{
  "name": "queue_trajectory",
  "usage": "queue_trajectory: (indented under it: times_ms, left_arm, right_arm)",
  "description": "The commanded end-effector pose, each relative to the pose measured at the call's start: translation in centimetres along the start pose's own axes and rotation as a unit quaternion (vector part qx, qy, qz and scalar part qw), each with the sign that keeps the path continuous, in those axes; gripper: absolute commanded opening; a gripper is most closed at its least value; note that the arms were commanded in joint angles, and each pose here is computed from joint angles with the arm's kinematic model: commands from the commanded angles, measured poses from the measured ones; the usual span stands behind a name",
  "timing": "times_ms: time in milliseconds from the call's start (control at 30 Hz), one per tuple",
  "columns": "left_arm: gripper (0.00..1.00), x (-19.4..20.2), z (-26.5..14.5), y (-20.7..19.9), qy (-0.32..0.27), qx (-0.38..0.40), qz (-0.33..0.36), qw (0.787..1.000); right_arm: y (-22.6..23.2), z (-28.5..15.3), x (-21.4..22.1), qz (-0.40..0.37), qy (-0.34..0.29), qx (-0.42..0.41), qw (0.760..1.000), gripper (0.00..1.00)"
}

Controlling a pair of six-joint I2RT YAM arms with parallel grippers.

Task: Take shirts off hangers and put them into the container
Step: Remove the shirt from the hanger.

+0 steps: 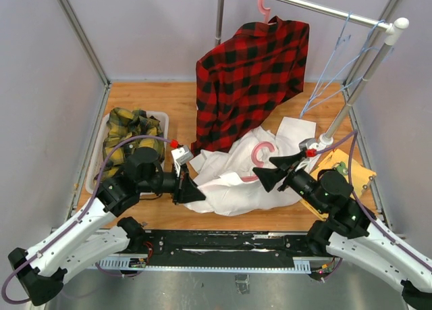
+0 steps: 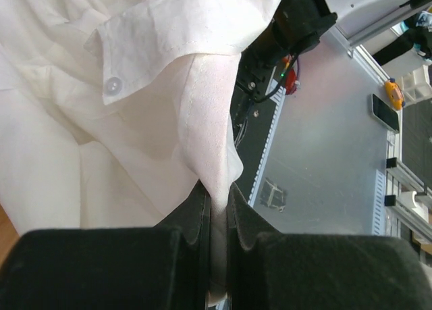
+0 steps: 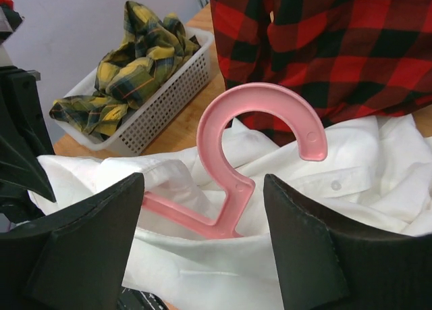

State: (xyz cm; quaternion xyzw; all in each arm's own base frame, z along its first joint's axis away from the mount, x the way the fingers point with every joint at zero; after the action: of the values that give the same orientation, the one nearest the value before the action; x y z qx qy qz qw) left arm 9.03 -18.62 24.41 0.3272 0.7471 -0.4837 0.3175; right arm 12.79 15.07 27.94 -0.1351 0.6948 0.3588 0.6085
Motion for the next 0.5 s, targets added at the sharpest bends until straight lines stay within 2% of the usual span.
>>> queue_trajectory:
  times_ms: [0, 200, 400, 467]
  left_arm:
    - [0.0, -0.9, -0.4, -1.5, -0.021, 0.049, 0.031, 0.998]
    - [0.01, -1.2, -0.4, -1.6, -0.032, 0.049, 0.033, 0.998]
    - [0.0, -1.3, -0.4, -1.6, -0.042, 0.05, 0.029, 0.997]
    - [0.0, -1.6, -0.5, -1.7, -0.056, 0.047, 0.036, 0.997]
  right_arm:
    - [0.7, 1.2, -0.5, 0.027, 0.003, -0.007, 1.0, 0.72]
    - [0.1, 1.9, 0.2, 0.021, 0.043, 0.031, 0.998, 0.69]
    - [0.0, 2.3, 0.5, 0.031, 0.035, 0.035, 0.998, 0.52]
    - [0.0, 2.3, 0.5, 0.03, 0.037, 0.034, 0.998, 0.5]
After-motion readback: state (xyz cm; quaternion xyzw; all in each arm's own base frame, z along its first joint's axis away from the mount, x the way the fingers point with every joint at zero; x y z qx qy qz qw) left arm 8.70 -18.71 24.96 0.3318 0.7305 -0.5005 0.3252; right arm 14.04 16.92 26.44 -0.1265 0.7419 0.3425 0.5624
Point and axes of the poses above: each gripper's point midway between its finger pads, its own z axis out along the fingers, its own y axis along the line the jaws close on, x = y × z, the point moved 6 cm from there along -z, back along the fingers, and after that the axes turned 1 degree about z, right-handed, at the moved point
